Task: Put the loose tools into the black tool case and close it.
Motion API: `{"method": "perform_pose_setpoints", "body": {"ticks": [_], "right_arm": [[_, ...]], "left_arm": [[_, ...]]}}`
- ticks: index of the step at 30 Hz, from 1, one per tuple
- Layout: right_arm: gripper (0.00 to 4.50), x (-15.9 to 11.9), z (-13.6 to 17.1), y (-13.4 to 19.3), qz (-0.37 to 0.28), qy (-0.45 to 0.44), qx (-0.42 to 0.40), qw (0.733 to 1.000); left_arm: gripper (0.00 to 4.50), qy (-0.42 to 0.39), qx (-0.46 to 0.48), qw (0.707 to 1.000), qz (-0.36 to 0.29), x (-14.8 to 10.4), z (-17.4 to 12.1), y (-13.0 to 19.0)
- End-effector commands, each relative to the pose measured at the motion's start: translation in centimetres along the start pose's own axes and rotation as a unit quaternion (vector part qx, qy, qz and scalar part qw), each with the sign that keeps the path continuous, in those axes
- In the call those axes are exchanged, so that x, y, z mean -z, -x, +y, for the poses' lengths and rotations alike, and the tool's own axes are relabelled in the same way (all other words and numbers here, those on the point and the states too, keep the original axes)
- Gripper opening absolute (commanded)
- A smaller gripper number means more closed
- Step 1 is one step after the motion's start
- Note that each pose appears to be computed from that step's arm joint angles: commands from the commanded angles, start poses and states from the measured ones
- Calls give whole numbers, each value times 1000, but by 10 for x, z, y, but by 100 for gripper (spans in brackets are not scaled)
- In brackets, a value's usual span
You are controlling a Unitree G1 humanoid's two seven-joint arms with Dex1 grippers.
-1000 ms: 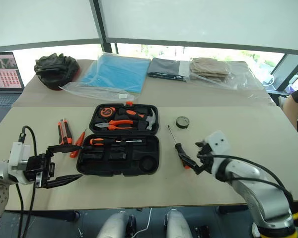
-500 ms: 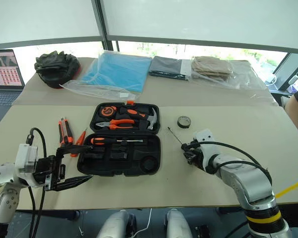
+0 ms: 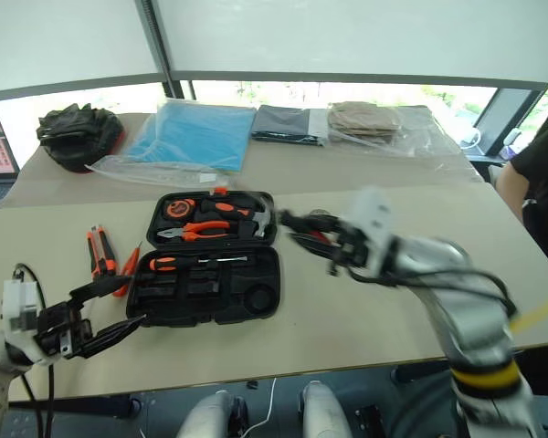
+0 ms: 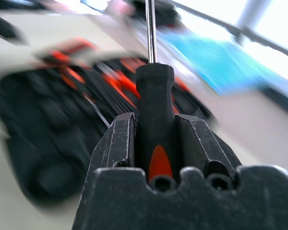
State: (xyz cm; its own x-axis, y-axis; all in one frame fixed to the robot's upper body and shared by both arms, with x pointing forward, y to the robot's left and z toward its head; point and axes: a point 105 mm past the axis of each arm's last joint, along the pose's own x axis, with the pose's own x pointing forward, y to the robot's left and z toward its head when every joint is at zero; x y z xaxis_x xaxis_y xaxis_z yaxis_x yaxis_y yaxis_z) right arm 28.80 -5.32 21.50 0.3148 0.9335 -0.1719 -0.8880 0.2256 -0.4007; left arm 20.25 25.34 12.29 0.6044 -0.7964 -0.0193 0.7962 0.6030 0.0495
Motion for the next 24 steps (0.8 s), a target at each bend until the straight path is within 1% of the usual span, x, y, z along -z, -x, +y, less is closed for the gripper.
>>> {"method": "perform_pose_setpoints", "body": {"ticks": [1, 4, 6, 9, 12, 14, 20, 24], "right_arm": [[100, 21, 8, -37, 79, 18, -91, 993], [100, 40, 8, -55, 141, 31, -119, 982], [100, 48, 6, -63, 160, 30, -116, 980], [100, 59, 5, -67, 181, 57, -119, 974], [100, 67, 6, -65, 193, 72, -122, 971], [100, 74, 5, -62, 210, 99, -126, 965], [100, 78, -1, -64, 215, 77, -116, 967], [100, 76, 4, -71, 207, 63, -126, 968]], "left_arm": [[450, -19, -44, 999, 8, -1, 5, 20], [450, -25, -64, 998, 5, -1, 5, 25], [450, -30, -72, 997, 2, -2, 2, 26], [450, -33, -79, 996, -1, -2, -1, 27], [450, -34, -81, 996, -1, -2, -4, 25], [450, -34, -80, 996, -2, -2, -5, 24], [450, -67, -78, 995, -6, -11, -3, 18], [450, -77, -75, 994, -12, -15, -3, 14]]}}
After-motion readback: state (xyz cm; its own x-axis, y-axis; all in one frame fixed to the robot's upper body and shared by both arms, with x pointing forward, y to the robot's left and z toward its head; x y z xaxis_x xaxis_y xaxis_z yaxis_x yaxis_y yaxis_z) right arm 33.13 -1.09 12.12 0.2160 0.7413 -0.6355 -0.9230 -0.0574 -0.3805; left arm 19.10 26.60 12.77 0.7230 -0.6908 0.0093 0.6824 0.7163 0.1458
